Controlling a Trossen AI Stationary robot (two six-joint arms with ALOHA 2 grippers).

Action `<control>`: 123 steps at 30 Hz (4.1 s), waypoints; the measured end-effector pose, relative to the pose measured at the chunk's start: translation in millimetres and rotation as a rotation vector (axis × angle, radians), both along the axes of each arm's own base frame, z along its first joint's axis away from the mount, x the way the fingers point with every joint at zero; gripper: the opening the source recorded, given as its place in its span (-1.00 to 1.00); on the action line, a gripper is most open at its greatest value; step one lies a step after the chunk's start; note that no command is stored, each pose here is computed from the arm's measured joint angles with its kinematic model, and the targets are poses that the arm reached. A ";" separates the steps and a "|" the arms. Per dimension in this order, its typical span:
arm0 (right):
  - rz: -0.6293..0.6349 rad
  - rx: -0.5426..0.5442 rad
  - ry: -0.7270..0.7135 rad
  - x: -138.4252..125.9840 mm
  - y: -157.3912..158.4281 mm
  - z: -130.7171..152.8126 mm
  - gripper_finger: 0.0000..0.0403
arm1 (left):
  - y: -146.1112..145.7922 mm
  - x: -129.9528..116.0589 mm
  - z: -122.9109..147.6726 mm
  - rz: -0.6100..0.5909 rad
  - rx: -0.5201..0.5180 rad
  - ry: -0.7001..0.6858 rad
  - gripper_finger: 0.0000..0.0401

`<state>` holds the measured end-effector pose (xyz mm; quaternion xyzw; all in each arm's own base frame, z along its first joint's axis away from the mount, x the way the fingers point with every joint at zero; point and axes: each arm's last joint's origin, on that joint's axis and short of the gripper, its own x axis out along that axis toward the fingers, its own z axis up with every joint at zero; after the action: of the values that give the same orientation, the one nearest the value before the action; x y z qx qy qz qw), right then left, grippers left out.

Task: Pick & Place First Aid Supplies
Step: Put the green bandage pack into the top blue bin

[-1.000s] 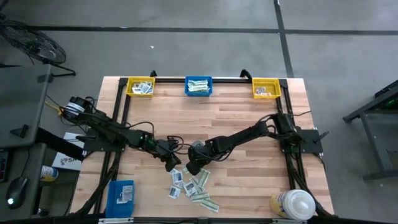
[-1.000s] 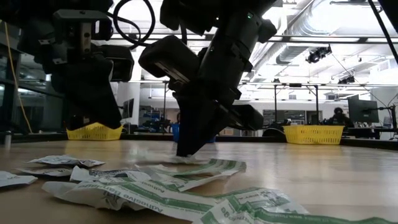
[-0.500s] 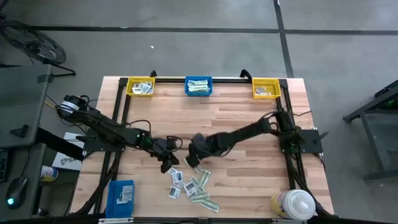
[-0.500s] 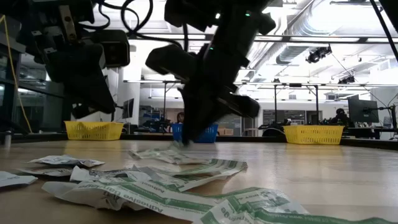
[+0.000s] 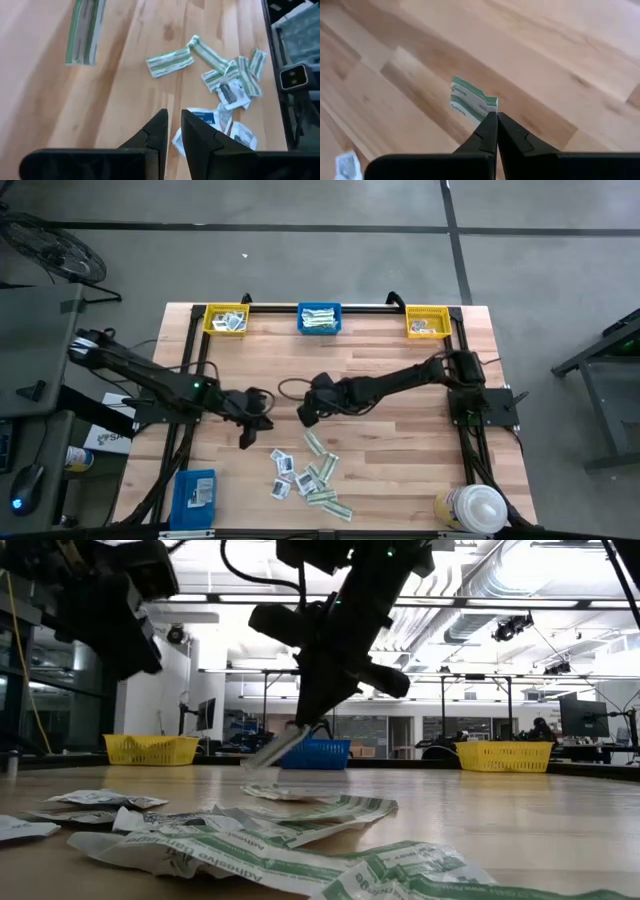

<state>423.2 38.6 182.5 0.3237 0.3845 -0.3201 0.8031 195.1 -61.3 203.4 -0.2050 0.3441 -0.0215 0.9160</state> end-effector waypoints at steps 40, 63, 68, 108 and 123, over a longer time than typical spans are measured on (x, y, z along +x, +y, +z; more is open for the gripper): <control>-0.211 -0.051 -0.244 -51.9 -283.7 29.2 -1.00 | 46.7 -103.3 55.1 0.414 0.116 -0.306 -0.73; -0.158 0.032 -0.284 -55.8 -305.2 8.4 -0.65 | 48.7 -103.7 55.8 0.512 0.088 -0.324 -0.73; -0.141 0.068 -0.295 -58.2 -305.6 10.7 -0.37 | 48.5 -103.6 55.7 0.509 0.082 -0.323 -0.73; 0.220 0.051 -0.287 -44.1 -69.8 126.7 -0.42 | 39.7 -103.7 50.9 0.200 -0.002 -0.231 -0.73; 0.205 0.019 -0.215 -52.3 9.5 121.0 -0.41 | 39.7 -105.5 47.4 0.174 0.015 -0.191 -0.73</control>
<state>370.9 48.1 303.5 0.3227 0.3302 -0.1959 0.8651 89.7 -21.6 250.9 -0.2241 0.2361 0.0413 0.9446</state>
